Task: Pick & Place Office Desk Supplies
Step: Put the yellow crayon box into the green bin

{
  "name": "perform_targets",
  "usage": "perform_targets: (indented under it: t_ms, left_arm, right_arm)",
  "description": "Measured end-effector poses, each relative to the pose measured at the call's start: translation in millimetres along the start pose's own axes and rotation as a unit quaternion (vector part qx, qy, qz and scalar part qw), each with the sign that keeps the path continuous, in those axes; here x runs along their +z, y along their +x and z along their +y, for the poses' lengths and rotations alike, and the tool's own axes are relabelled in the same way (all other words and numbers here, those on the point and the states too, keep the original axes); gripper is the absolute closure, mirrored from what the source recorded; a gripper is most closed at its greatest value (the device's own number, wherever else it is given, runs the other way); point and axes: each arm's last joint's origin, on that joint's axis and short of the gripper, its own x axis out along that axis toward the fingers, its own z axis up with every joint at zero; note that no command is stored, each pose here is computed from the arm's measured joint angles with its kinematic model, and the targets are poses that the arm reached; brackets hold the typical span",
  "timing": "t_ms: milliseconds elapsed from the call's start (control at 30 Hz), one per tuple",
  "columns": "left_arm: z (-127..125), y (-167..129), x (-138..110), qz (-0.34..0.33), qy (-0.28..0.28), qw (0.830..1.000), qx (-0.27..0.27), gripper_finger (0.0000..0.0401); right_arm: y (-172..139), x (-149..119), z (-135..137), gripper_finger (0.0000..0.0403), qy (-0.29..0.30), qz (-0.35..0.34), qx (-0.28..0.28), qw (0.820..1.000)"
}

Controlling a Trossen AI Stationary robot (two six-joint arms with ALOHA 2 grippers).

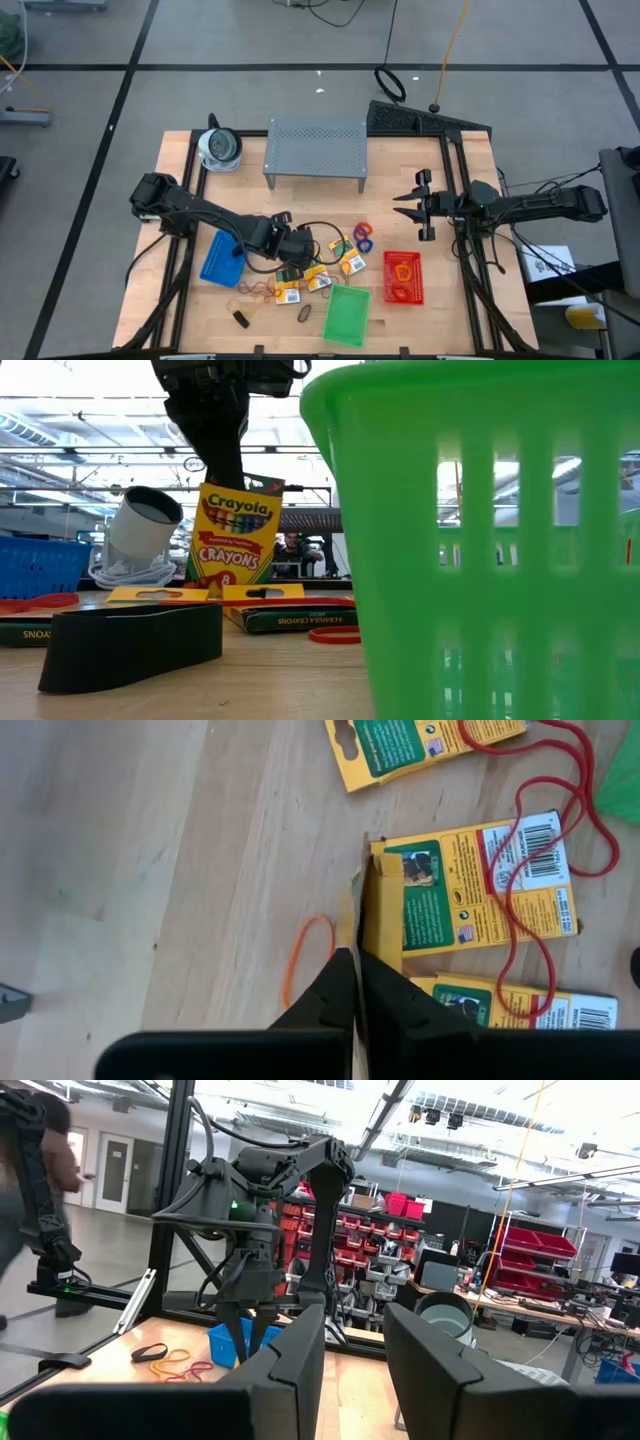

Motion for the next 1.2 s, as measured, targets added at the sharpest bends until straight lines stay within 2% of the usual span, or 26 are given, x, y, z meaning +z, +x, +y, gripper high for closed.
perform_targets:
  t_ms: [600,733,933,1000,1200]
  left_arm:
    - [-3.7,-45.2,38.0,-0.099,0.030,0.995,-0.005,0.0399]
    - [-9.9,-53.0,45.3,-0.130,0.036,0.990,-0.037,0.0400]
    - [-30.9,-71.7,55.9,-0.207,0.058,0.971,-0.106,0.0400]
    - [-36.0,-74.0,55.2,-0.214,0.060,0.967,-0.121,0.0400]
    - [-50.8,-78.6,47.6,-0.220,0.035,0.967,-0.128,0.0400]
  right_arm:
    - [0.0,0.0,0.0,0.0303,0.000,0.000,0.000,1.000]
    - [0.0,0.0,0.0,0.0303,0.000,0.000,0.000,1.000]
    - [0.0,0.0,0.0,0.0303,0.005,0.000,0.000,1.000]
    - [0.0,0.9,-0.2,0.0303,0.010,-0.005,-0.001,1.000]
    - [-0.2,6.0,-1.0,0.0303,0.038,-0.031,-0.004,0.999]
